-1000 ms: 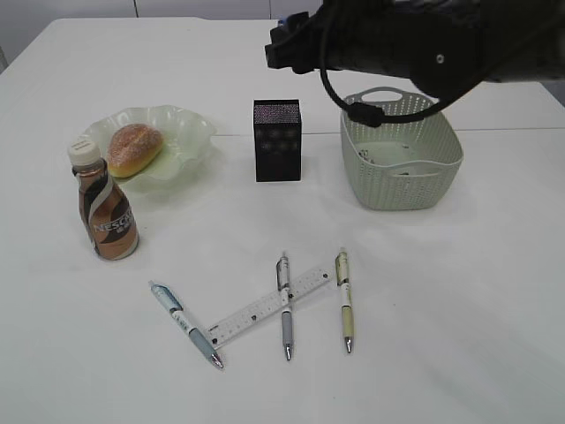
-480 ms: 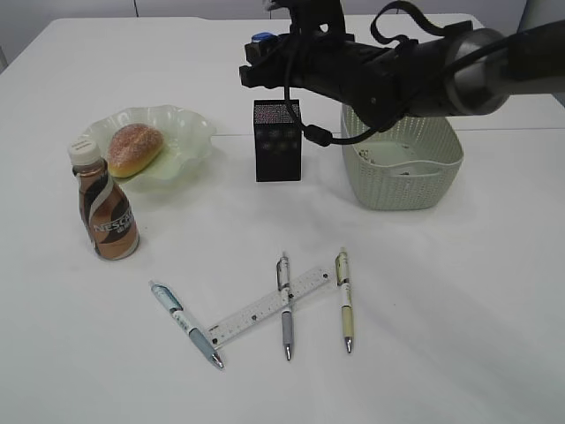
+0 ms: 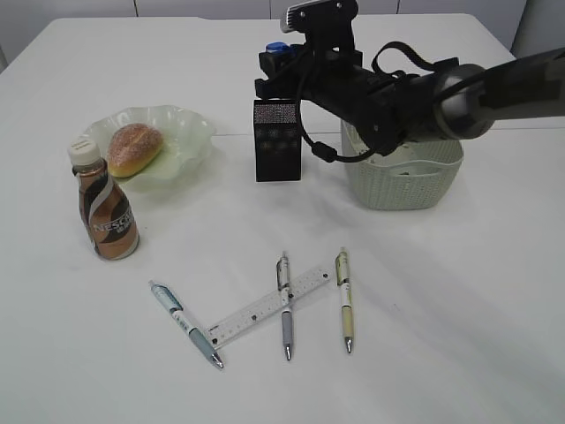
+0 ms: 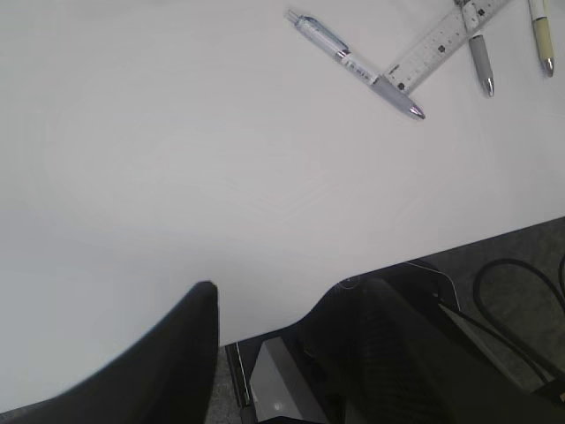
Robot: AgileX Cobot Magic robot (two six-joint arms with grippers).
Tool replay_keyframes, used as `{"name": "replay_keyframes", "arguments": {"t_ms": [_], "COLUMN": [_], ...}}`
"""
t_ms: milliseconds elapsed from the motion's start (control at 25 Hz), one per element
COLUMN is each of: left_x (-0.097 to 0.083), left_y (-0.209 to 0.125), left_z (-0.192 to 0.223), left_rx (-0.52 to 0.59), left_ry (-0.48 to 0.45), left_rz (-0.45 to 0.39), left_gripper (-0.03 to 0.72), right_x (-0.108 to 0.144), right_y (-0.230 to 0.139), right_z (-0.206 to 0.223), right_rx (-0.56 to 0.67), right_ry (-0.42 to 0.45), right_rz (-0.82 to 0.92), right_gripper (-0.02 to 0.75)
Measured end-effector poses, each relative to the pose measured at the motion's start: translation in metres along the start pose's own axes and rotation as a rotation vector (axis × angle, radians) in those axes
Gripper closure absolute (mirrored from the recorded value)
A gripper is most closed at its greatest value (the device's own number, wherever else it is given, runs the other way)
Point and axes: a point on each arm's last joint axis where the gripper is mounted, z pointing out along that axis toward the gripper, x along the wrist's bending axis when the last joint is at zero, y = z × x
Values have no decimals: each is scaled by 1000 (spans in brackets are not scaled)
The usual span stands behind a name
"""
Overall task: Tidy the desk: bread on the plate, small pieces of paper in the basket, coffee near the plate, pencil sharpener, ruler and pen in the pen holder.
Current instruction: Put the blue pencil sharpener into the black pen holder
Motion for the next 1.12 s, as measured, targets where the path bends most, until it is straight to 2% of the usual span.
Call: {"name": "replay_keyframes", "arguments": {"t_ms": [680,1120], "left_x": [0,0], "left_y": [0,0], "left_z": [0,0], "left_rx": [0,0], "left_ry": [2,2], "left_rz": [1,1], "left_gripper": [316,324], "right_x": [-4,-7], "right_y": [-46,-44], "right_z": [13,27], "right_rx": [-5,-20], "right_ry": [-15,-22], "right_rz": [39,38], "right_gripper": [381,381]}}
